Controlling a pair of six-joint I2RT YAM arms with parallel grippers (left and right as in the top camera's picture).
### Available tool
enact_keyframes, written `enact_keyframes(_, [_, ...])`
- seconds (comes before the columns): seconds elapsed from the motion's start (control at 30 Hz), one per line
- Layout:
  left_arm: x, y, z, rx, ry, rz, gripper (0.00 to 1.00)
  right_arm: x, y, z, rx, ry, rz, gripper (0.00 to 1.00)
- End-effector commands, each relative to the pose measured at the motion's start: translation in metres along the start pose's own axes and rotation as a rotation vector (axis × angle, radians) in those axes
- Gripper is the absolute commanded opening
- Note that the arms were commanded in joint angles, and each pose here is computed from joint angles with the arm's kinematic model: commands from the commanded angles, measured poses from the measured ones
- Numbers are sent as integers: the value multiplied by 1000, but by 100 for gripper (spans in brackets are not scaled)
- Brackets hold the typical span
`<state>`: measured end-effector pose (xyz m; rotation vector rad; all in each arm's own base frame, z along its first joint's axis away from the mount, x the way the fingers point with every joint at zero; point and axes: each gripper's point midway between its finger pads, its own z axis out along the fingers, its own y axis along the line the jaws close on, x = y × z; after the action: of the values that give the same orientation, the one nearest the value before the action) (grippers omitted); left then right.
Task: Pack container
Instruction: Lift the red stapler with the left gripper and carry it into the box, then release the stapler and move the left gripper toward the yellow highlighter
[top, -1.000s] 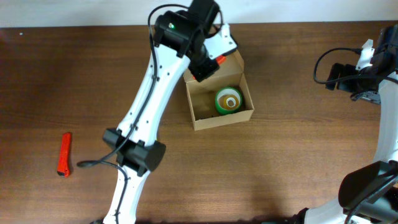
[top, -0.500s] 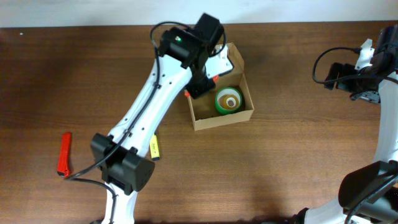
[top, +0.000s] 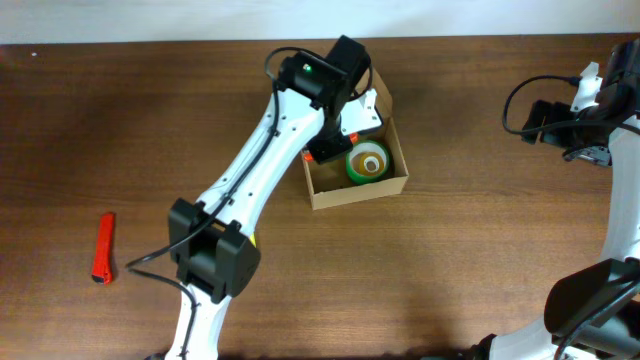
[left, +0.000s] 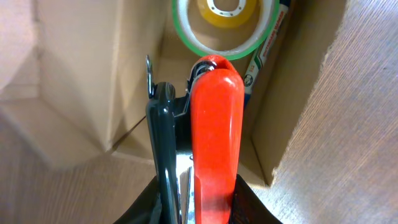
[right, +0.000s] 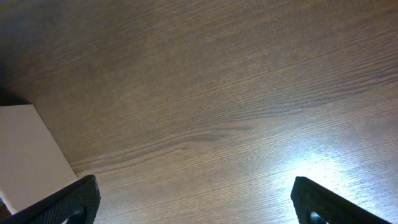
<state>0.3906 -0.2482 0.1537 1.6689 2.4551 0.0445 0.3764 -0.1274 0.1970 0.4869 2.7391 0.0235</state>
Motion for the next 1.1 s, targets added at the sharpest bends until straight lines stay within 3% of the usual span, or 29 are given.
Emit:
enact_keyframes(0.0, [-12, -7, 6, 13, -25, 77, 1, 2, 1, 6, -16, 17, 18, 99])
enact_keyframes(0.23, [-27, -8, 27, -6, -25, 134, 2, 3, 1, 6, -16, 18, 18, 99])
enact_keyframes(1.07, [-20, -45, 109, 193, 76, 138, 2, 2, 1, 6, -15, 16, 17, 99])
